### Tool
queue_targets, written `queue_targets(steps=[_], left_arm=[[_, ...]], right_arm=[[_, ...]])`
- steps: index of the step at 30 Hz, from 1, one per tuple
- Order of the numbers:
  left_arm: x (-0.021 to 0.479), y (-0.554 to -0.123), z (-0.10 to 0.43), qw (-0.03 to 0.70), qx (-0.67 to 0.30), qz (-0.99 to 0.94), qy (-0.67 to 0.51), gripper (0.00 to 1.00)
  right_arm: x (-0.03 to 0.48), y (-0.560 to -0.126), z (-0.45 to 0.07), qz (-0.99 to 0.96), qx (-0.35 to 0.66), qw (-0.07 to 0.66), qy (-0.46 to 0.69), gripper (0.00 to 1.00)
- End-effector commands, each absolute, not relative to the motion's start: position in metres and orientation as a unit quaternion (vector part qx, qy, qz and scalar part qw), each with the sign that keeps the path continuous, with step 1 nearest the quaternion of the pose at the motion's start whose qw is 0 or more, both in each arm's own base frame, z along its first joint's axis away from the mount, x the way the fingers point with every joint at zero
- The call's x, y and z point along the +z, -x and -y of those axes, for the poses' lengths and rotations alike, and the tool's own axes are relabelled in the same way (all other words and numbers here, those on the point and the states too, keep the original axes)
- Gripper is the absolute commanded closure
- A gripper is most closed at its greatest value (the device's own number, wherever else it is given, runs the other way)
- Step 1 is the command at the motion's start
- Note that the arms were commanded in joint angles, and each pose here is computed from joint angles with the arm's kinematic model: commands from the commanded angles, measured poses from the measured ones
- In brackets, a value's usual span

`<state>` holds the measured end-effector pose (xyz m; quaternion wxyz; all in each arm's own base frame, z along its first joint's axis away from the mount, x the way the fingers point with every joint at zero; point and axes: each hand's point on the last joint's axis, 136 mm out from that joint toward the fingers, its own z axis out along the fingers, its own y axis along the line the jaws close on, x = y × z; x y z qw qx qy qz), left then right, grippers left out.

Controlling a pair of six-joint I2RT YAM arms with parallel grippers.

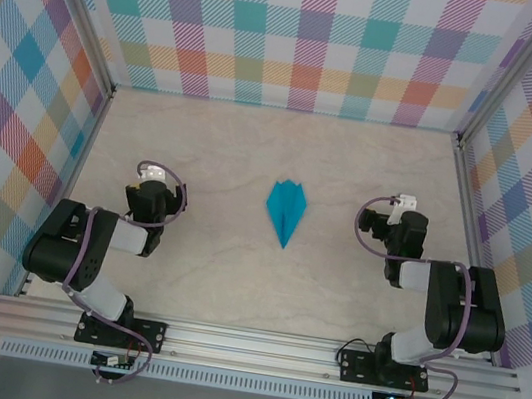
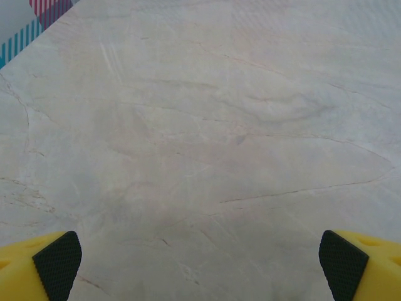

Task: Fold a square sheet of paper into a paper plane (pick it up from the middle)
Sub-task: Reset both arms

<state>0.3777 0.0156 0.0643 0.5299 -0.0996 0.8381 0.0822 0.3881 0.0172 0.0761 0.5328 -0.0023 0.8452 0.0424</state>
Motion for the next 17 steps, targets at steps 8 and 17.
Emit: queue_targets(steps=[8, 17], left_arm=[[0.0833, -0.3917, -0.0118, 0.560, 0.055, -0.821, 0.099, 0.00], [0.0834, -0.3918, -0.0116, 0.559, 0.054, -0.821, 0.100, 0.00]], right_arm=[[0.0910, -0.3970, -0.0203, -0.830, 0.053, 0.555, 0.008, 0.00], [0.0908, -0.3970, -0.0204, -0.831, 0.053, 0.554, 0.008, 0.00]])
